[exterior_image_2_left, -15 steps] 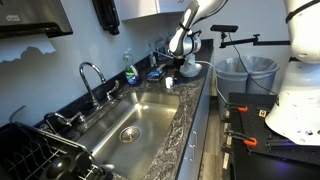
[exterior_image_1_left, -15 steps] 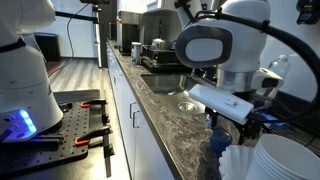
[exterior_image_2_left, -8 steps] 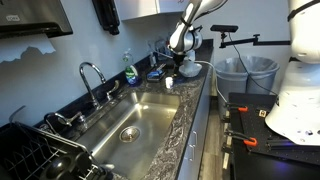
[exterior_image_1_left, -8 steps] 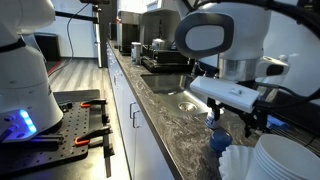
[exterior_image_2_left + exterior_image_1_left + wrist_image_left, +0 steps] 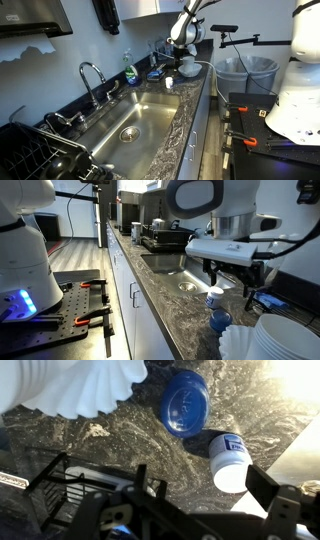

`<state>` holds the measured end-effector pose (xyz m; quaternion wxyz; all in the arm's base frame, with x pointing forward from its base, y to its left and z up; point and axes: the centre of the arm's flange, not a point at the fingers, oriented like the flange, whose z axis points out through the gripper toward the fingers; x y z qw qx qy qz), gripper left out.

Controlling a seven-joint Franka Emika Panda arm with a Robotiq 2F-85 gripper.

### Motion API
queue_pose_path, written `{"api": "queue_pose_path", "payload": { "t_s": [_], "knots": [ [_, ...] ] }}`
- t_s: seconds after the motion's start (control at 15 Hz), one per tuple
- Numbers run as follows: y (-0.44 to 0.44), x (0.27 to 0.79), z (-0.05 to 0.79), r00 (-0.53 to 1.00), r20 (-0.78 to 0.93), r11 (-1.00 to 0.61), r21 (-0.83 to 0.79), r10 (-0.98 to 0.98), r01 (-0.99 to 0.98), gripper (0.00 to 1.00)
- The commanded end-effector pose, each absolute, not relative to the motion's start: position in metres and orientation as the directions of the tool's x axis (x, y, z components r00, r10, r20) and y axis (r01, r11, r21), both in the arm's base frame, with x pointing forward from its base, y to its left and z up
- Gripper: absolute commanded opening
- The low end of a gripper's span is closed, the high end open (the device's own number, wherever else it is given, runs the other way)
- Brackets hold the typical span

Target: Pick up the bottle cap and put it on the counter

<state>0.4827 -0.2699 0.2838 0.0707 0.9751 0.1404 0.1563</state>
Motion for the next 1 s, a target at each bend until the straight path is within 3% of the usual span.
{"api": "queue_pose_path", "payload": {
  "t_s": [0.0, 0.47, 0.93],
  "knots": [
    [-0.245, 0.467, 0.309, 0.892, 0.315, -0.943, 0.184, 0.323, 0.276, 1.0],
    [-0.214, 0.481, 0.335, 0.89, 0.387, -0.967, 0.178, 0.24, 0.183, 1.0],
    [-0.222, 0.489, 0.332, 0.889, 0.374, -0.961, 0.177, 0.263, 0.21, 1.0]
  ]
}}
